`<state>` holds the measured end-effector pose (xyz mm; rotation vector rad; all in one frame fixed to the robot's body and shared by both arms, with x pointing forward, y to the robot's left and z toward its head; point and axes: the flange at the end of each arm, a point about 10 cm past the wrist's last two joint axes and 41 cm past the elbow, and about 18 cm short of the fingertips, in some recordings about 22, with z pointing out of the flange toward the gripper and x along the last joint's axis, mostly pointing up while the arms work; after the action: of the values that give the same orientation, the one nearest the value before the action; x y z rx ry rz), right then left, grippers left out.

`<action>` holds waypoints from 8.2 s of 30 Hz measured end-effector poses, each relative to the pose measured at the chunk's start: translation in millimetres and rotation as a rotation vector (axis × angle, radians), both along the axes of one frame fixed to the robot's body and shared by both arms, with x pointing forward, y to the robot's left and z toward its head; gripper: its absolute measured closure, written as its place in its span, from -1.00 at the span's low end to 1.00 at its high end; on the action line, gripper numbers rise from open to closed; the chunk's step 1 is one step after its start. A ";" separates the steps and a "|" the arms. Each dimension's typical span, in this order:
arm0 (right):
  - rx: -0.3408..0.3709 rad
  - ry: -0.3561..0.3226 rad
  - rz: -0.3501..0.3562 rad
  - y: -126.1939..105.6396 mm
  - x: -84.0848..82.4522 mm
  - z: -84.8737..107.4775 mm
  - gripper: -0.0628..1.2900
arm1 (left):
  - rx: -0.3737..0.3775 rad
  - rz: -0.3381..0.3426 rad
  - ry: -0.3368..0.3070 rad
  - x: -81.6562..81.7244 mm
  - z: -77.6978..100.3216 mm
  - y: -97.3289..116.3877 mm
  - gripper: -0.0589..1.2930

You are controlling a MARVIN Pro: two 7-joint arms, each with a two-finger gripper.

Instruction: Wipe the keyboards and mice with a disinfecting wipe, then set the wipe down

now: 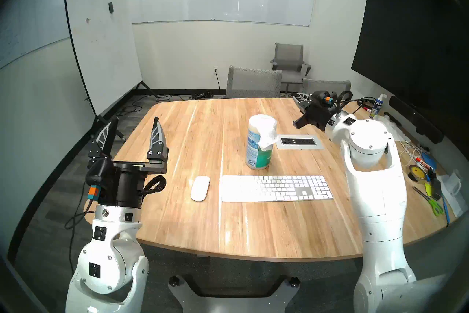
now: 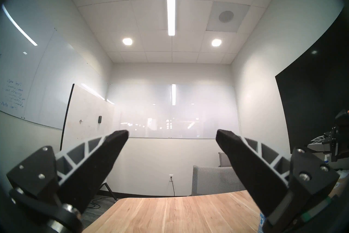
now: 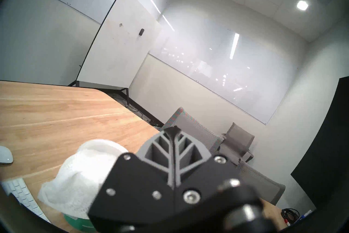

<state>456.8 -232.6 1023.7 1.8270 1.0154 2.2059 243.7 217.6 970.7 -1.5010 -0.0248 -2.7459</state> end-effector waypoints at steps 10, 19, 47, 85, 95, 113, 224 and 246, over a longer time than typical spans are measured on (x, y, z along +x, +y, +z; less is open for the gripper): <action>-0.038 0.000 0.058 8.1 -1.0 0.3 0.94 | 0.000 0.000 0.000 0.0 0.0 0.0 -0.96; -0.081 0.032 0.091 16.2 4.1 -13.2 0.94 | 0.000 0.000 0.000 0.0 0.0 0.0 -0.96; -0.126 0.044 0.155 2.4 23.4 -32.5 0.94 | 0.000 0.000 0.000 -0.1 0.0 0.0 -0.96; -0.159 0.059 0.169 10.3 51.0 -63.1 0.94 | 0.000 0.000 0.000 -0.1 0.0 0.0 -0.96; -0.186 0.064 0.185 13.7 61.0 -66.7 0.94 | 0.000 0.000 0.000 -0.1 0.0 0.0 -0.96; -0.267 0.062 0.238 5.1 80.4 -33.9 0.94 | 0.000 0.000 0.000 0.0 -0.2 0.0 -0.96; -0.435 0.078 0.347 -6.4 75.2 -73.3 0.94 | 0.000 0.000 0.000 -0.1 0.0 0.0 -0.96; -0.482 0.062 0.382 -1.6 73.5 -69.9 0.94 | 0.000 0.000 0.000 -0.1 0.0 0.0 -0.96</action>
<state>530.4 -234.2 953.8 1.5855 1.8460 1.8413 243.6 217.6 970.7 -1.5013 -0.0248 -2.7457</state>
